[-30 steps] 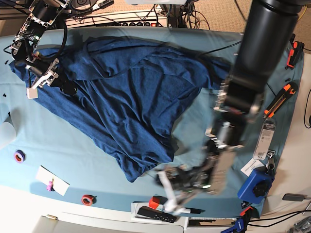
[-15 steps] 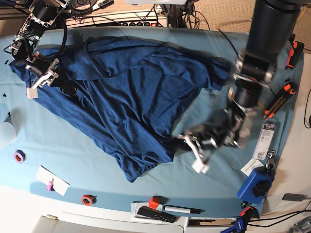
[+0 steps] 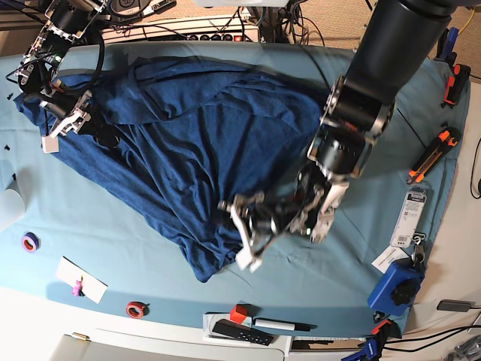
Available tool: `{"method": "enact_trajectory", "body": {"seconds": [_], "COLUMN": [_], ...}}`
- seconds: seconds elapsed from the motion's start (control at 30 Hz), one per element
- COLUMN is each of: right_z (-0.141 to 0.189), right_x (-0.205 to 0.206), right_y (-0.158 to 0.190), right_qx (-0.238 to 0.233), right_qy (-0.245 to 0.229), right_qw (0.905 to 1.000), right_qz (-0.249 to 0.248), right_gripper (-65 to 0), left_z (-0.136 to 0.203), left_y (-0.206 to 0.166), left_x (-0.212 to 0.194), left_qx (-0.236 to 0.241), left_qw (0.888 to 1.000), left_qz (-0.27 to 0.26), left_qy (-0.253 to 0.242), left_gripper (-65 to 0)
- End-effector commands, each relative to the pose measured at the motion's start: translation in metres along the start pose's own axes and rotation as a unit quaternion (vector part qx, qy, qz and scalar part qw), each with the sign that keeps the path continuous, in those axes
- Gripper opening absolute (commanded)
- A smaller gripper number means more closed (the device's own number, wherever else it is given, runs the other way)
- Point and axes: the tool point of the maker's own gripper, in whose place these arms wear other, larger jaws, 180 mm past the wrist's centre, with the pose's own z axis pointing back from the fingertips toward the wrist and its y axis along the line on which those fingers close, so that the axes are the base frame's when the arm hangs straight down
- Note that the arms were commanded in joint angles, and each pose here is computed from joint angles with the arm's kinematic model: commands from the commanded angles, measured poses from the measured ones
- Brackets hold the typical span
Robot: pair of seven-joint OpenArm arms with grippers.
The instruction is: Layout the t-shirt on the table in an organized manner, then fold the t-shirt properly
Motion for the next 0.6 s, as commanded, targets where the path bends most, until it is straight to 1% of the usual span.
{"method": "enact_trajectory", "body": {"seconds": [0.0,0.13,0.2,0.33,0.4,0.43,0.53,0.57], "right_z": [0.005,0.005,0.005,0.005,0.005,0.005,0.005,0.005], "right_x": [0.019,0.019,0.019,0.019,0.019,0.019,0.019,0.019], "right_y": [0.006,0.006,0.006,0.006,0.006,0.006,0.006,0.006], "right_qx": [0.007,0.007,0.007,0.007,0.007,0.007,0.007,0.007], "right_qy": [-0.024,-0.024,-0.024,-0.024,-0.024,-0.024,-0.024,-0.024], "right_qw": [0.9996,0.9996,0.9996,0.9996,0.9996,0.9996,0.9996,0.9996], "right_qz": [0.017,0.017,0.017,0.017,0.017,0.017,0.017,0.017], "right_gripper": [-42.4,-42.4,-42.4,-42.4,-42.4,-42.4,-42.4,-42.4], "left_z": [0.003,0.008,0.009,0.008,0.007,0.006,0.004,0.003], "left_y": [-0.017,-0.02,-0.021,-0.029,-0.035,-0.038,-0.036,-0.034], "left_x": [0.04,0.06,0.063,0.057,0.052,0.049,0.042,0.041], "left_qx": [-0.017,-0.015,-0.015,-0.04,-0.058,-0.067,-0.067,-0.062], "left_qw": [0.999,0.998,0.998,0.996,0.996,0.995,0.996,0.996], "left_qz": [-0.024,-0.04,-0.042,-0.059,-0.057,-0.053,-0.043,-0.047], "left_qy": [-0.038,-0.049,-0.051,-0.046,-0.048,-0.048,-0.05,-0.053], "left_gripper": [-42.0,-42.0,-42.0,-42.1,-42.5,-43.8,-44.6,-44.6]}}
